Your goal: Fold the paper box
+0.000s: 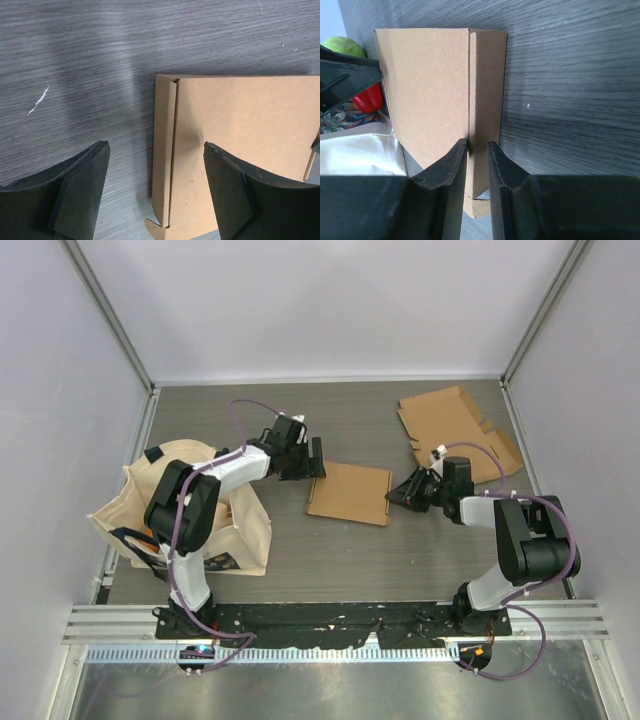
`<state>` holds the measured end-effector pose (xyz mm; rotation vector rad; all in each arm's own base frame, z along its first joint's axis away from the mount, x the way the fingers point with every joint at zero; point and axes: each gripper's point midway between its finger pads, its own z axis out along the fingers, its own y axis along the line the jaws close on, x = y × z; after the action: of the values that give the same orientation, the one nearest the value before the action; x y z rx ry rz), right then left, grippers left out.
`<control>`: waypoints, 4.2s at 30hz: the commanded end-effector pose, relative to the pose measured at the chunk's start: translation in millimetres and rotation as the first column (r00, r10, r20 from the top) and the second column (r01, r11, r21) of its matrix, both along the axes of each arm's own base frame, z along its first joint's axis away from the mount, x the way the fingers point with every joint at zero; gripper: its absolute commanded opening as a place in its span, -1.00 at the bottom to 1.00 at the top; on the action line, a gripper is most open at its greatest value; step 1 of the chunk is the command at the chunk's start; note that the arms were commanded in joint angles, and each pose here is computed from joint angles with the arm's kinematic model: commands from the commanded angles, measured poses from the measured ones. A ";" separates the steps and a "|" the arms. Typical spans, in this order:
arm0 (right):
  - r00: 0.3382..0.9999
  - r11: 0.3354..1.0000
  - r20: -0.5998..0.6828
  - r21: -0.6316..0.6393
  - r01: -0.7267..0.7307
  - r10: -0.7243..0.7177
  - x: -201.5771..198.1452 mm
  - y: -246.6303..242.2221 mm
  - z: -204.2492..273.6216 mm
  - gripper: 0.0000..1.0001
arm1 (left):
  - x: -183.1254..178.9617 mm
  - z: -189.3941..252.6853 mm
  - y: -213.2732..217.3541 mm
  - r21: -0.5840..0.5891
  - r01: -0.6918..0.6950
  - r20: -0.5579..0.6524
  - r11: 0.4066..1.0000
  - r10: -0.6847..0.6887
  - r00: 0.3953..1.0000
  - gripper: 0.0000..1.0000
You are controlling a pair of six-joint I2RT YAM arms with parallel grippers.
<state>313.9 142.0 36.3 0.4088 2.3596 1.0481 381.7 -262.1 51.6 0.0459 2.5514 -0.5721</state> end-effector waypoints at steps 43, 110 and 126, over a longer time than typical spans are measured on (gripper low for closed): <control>0.957 0.791 0.284 -0.599 0.127 0.061 -7.3 -46.5 103.9 0.58 | -44.5 69.4 -67.6 -0.559 -0.134 -0.279 0.818 -0.034 0.960 -0.49; 0.540 0.316 -0.065 -0.749 -0.582 0.839 -108.8 96.2 70.8 -0.28 | -77.1 185.2 24.7 -0.305 0.167 0.396 0.938 -0.035 0.918 0.03; 0.489 0.321 -0.076 -0.664 -0.675 0.869 -103.3 95.2 78.3 -0.27 | -89.6 160.7 -22.2 -0.192 0.320 0.484 0.928 -0.194 0.853 -0.22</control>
<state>227.0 241.8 114.5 -1.1997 2.3316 0.4265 291.3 -272.3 211.7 0.3011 2.0758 -0.9117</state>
